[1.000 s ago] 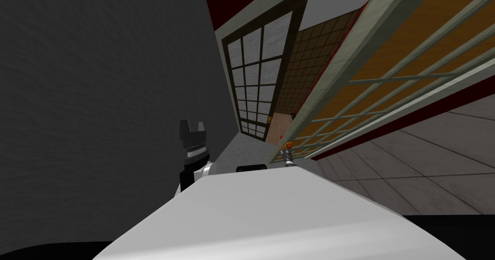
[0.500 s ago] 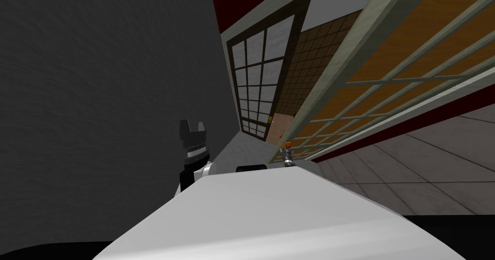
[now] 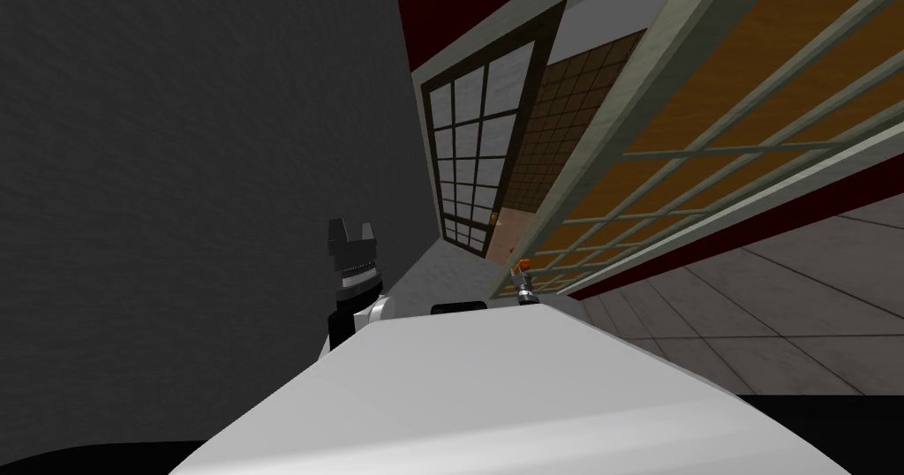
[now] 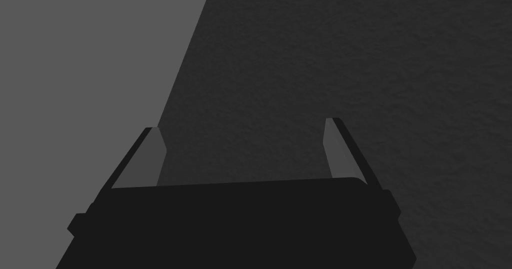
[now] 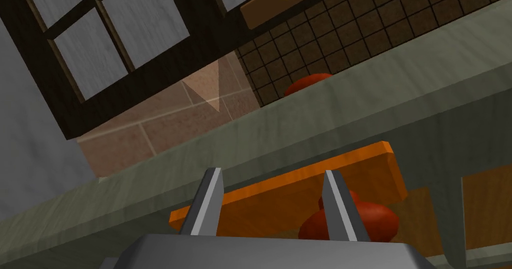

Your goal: Pull the door open

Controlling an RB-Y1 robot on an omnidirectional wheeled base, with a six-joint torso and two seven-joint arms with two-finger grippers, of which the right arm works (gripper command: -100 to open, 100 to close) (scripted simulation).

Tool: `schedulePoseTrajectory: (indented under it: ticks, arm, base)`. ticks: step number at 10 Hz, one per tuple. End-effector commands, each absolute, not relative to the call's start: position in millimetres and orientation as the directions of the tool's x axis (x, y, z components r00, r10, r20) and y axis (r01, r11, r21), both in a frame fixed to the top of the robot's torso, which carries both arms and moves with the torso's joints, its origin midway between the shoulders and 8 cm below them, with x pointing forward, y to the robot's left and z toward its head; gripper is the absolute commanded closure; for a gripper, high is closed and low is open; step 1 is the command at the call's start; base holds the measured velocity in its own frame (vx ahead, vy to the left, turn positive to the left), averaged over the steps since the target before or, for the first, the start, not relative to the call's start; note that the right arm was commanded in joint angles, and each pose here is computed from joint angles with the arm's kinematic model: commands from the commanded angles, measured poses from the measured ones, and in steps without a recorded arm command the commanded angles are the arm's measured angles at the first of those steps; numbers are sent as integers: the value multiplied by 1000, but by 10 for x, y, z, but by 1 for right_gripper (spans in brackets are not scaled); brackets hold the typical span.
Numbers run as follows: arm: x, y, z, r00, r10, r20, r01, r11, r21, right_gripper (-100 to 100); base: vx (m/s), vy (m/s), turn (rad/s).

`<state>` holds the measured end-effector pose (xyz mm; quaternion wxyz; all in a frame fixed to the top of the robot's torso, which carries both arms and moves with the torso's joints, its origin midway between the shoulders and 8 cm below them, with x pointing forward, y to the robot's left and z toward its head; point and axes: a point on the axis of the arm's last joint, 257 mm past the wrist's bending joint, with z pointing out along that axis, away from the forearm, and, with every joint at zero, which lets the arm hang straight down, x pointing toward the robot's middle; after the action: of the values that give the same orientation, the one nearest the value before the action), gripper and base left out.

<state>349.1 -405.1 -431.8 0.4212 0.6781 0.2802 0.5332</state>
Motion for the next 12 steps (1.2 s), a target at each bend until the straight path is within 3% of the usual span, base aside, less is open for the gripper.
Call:
schedulePoseTrajectory:
  ticks: [1,12]
  arm:
    - [3484,-4201,-4234,281,804,523,-106,-516,850,-100]
    - [3621,-4059,-4132,206,602,771,-202,-745,636,-100]
  base:
    - [-49,-39,70]
    - [-75,-48,85]
